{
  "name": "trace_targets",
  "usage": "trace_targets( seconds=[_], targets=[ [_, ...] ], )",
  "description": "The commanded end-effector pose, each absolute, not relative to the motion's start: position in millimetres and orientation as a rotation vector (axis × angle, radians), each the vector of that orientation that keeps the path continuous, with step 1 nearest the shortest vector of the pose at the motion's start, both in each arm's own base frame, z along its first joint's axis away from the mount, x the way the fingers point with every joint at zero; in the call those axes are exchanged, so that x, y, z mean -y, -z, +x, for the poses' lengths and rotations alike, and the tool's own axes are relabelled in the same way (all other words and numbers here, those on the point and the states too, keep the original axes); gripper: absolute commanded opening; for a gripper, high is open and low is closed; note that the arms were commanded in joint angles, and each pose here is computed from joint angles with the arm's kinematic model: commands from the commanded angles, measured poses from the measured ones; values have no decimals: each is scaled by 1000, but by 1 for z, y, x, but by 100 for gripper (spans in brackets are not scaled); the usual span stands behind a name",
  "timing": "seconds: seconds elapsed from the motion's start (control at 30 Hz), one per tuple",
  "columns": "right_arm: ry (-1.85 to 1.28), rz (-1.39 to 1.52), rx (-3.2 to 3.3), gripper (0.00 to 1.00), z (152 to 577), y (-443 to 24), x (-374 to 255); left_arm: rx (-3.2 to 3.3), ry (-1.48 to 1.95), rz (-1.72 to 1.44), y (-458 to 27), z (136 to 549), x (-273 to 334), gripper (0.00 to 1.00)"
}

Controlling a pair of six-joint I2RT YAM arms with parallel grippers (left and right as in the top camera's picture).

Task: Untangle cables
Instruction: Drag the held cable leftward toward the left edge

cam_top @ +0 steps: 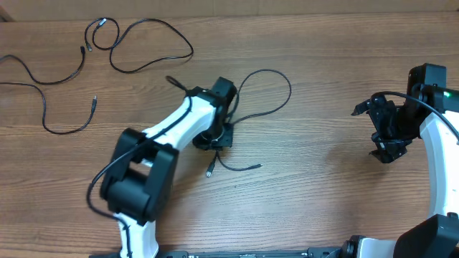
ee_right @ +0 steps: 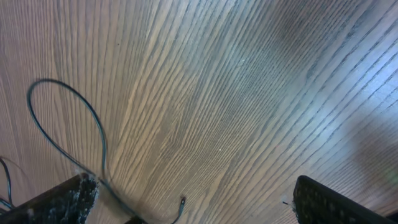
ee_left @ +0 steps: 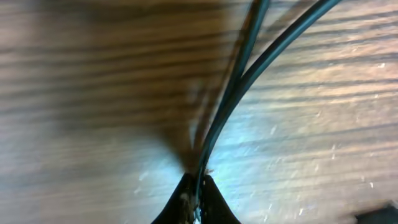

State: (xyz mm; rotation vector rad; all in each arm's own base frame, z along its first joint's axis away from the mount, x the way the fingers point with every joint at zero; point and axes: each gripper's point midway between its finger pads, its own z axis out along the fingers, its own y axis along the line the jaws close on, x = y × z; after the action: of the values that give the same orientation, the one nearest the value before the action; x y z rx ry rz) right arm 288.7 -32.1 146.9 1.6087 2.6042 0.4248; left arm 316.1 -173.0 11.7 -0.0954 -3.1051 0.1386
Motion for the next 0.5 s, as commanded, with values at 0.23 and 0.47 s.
trace_targets(
  seconds=[0.23,0.47],
  targets=[
    [-414,1611,-2584,100,290,-150,35,3466,-443,170,-167,340,129,4],
    [-414,1611,-2584,100,290,-150,35,3586,-509,210,-215,330,105,4]
  ],
)
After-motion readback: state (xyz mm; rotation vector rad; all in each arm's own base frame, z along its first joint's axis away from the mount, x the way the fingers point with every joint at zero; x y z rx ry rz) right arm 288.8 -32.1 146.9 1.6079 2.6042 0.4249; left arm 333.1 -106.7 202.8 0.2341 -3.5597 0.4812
